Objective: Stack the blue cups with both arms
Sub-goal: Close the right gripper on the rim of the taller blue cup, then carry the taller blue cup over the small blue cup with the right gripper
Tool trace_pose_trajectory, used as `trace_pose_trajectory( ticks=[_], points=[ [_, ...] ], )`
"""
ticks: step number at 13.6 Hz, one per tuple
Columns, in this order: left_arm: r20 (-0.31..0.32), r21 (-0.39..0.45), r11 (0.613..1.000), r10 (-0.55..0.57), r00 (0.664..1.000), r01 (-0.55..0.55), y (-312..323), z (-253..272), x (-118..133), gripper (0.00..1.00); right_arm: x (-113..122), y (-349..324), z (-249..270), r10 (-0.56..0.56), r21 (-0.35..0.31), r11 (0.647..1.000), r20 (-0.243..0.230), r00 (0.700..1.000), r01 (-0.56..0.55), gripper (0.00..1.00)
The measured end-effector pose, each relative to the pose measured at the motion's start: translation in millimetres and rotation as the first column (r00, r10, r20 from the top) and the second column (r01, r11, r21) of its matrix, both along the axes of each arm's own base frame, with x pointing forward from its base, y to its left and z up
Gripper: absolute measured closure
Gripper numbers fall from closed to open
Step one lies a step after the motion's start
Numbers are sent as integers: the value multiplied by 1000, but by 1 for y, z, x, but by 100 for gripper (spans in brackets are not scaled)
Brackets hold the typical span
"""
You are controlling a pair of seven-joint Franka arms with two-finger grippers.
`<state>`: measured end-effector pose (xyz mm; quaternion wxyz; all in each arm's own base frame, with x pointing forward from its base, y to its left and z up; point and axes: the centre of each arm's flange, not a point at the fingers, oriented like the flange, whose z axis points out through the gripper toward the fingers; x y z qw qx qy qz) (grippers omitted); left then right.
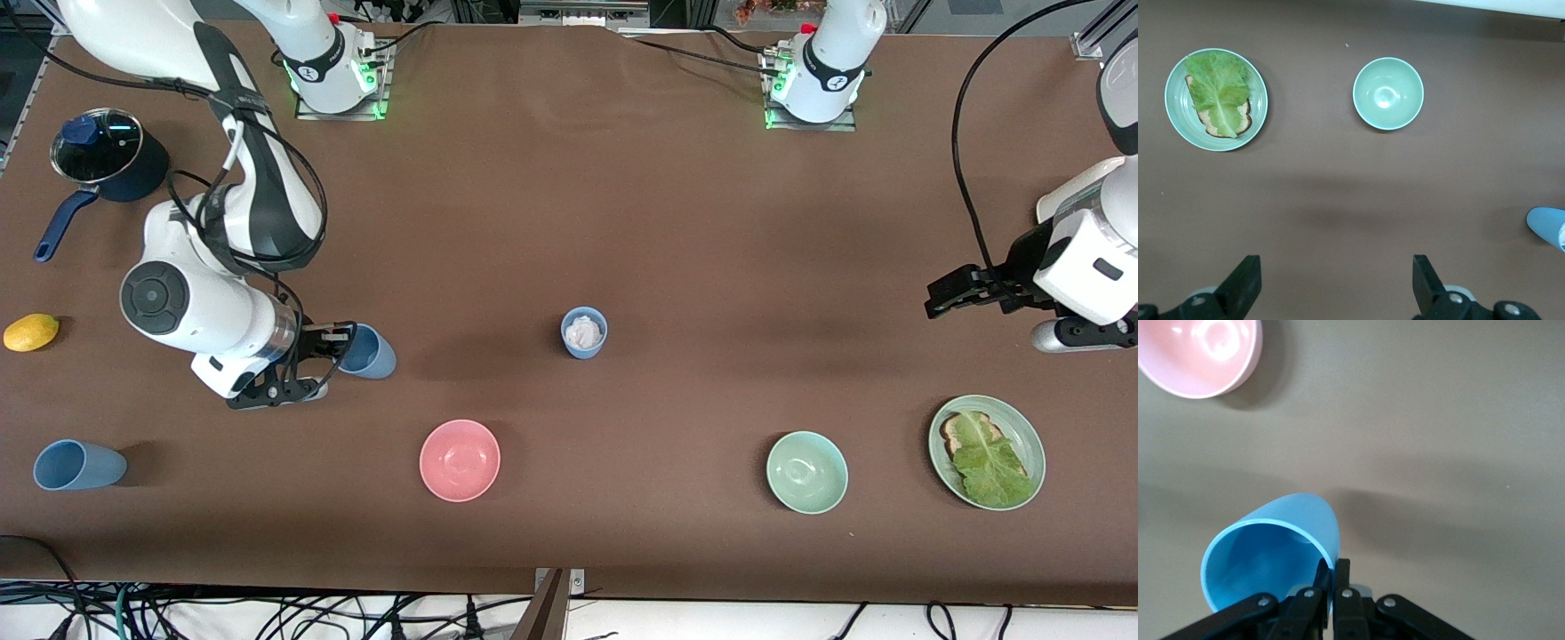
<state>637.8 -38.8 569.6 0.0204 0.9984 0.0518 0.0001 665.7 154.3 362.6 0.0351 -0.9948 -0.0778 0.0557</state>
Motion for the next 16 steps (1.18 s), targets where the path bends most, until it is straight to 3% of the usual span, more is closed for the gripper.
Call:
trace_pose_trajectory(
  ticks=[6, 8, 11, 16],
  points=[
    [52, 2, 1000, -18, 998, 17, -13, 34, -17, 0, -15, 73, 56, -32, -22, 999, -30, 999, 31, 96],
    [71, -25, 1000, 3, 997, -2, -4, 50, -27, 0, -29, 106, 66, -34, -30, 999, -36, 999, 33, 96],
    [47, -38, 999, 37, 998, -35, 15, 53, -39, 0, -55, 158, 89, -59, -38, 998, -28, 998, 58, 96],
    [55, -36, 999, 12, 998, -10, 12, 59, -46, 0, -109, 247, 95, -136, -67, 989, -26, 990, 134, 96]
  ],
)
